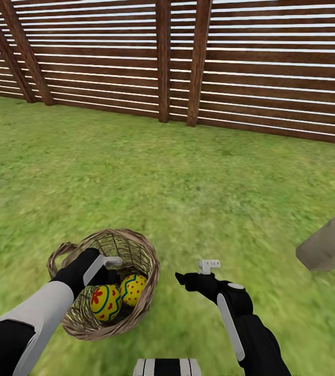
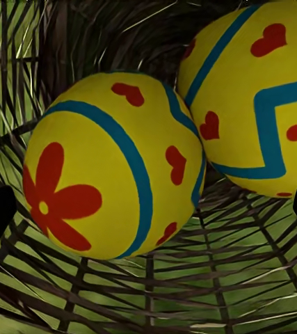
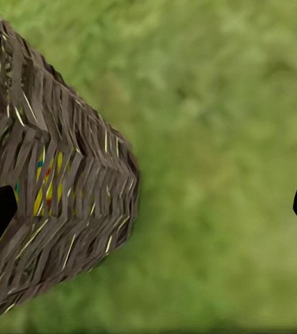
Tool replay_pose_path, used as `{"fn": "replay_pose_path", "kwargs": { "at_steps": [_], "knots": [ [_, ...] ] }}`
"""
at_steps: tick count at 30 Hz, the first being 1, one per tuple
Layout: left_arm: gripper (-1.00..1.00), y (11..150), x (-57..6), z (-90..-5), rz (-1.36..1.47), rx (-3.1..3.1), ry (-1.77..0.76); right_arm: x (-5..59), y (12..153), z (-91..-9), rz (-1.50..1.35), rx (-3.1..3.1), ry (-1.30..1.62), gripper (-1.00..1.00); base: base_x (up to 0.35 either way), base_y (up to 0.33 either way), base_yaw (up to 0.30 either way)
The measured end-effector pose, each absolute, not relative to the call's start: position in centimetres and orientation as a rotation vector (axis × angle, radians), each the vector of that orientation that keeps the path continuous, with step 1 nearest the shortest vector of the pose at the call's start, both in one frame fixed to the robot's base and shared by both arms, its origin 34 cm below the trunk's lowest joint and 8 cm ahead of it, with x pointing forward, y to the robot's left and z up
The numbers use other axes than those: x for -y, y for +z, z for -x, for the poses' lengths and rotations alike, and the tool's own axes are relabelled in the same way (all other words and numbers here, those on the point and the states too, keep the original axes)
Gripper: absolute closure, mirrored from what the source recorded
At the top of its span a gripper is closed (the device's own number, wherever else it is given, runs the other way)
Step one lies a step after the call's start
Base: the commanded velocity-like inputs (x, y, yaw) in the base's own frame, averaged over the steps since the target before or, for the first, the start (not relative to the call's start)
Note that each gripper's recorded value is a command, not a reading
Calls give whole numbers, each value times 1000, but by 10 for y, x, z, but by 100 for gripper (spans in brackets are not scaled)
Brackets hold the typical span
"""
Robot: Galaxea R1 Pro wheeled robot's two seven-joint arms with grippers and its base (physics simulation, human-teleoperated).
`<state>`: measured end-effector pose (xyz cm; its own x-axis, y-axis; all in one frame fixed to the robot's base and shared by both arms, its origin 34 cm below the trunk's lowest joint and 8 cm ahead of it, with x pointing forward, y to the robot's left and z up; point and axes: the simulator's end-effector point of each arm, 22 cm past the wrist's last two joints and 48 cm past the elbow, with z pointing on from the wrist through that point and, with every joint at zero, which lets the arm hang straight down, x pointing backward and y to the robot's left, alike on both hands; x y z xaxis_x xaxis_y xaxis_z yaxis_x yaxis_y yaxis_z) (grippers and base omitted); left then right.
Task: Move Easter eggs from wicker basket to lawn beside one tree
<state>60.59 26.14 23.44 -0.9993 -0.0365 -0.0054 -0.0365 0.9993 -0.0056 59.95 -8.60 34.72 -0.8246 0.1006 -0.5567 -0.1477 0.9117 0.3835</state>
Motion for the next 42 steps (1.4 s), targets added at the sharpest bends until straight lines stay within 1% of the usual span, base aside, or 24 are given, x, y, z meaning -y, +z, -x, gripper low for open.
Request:
{"fn": "replay_pose_path", "kwargs": {
  "at_steps": [9, 42],
  "knots": [
    [-100, 232, -264, -602, 10, -3143, 26, 86, 347, -599, 34, -2479, 558, -100, 0, 0, 0],
    [-100, 218, -267, -598, 8, -3155, 22, 86, 334, -596, 27, -2503, 562, -100, 0, 0, 0]
  ]
}}
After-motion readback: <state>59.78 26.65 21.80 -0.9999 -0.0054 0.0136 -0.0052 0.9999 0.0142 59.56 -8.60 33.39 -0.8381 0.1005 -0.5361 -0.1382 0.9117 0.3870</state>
